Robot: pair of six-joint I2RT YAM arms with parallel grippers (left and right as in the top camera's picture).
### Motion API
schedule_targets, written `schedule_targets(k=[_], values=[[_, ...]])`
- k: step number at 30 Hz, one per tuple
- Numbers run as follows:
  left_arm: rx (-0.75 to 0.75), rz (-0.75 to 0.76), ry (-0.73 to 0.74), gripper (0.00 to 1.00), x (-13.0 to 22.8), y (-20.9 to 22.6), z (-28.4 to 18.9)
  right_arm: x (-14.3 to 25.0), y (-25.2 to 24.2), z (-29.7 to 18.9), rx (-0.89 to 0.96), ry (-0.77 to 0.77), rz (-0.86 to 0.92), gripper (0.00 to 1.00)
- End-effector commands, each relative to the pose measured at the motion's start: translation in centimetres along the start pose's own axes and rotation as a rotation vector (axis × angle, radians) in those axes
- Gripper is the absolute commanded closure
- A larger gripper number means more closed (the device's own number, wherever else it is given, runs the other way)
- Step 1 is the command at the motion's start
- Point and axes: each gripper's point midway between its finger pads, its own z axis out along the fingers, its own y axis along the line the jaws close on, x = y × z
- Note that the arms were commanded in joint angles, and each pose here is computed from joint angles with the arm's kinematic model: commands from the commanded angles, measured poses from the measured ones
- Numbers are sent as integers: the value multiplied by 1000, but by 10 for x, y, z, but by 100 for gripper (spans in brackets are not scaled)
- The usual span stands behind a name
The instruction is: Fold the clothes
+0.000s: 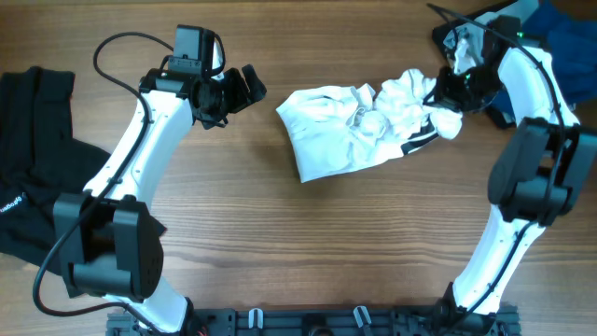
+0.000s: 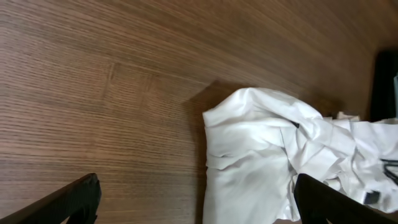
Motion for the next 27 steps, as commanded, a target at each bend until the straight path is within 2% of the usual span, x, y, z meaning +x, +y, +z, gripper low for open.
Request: schedule_targets(k=[1, 4, 7, 13, 17, 20, 22, 24, 26, 27], values=[[-1, 26, -33, 0, -8, -2, -8, -10, 37, -42, 20, -103, -117, 96], [-1, 26, -32, 0, -8, -2, -8, 6, 62, -47, 33, -73, -171, 96], [-1, 26, -32, 0, -8, -2, -8, 34, 94, -29, 63, 26, -261, 96], [14, 24, -12, 0, -4, -4, -8, 72, 170, 7, 73, 96, -401, 96], [18, 18, 14, 0, 2, -4, -8, 95, 210, 25, 57, 116, -433, 96], [11, 14, 25, 0, 5, -2, -8, 101, 222, 30, 51, 116, -435, 95], [2, 9, 39, 0, 8, 0, -8, 103, 223, 35, 52, 123, -434, 68], [-5, 7, 50, 0, 11, 2, -8, 103, 220, 41, 57, 135, -430, 58], [-6, 13, 51, 0, 11, 2, -8, 103, 218, 46, 61, 146, -426, 76], [-6, 12, 50, 0, 11, 2, -8, 103, 217, 49, 63, 151, -424, 92]])
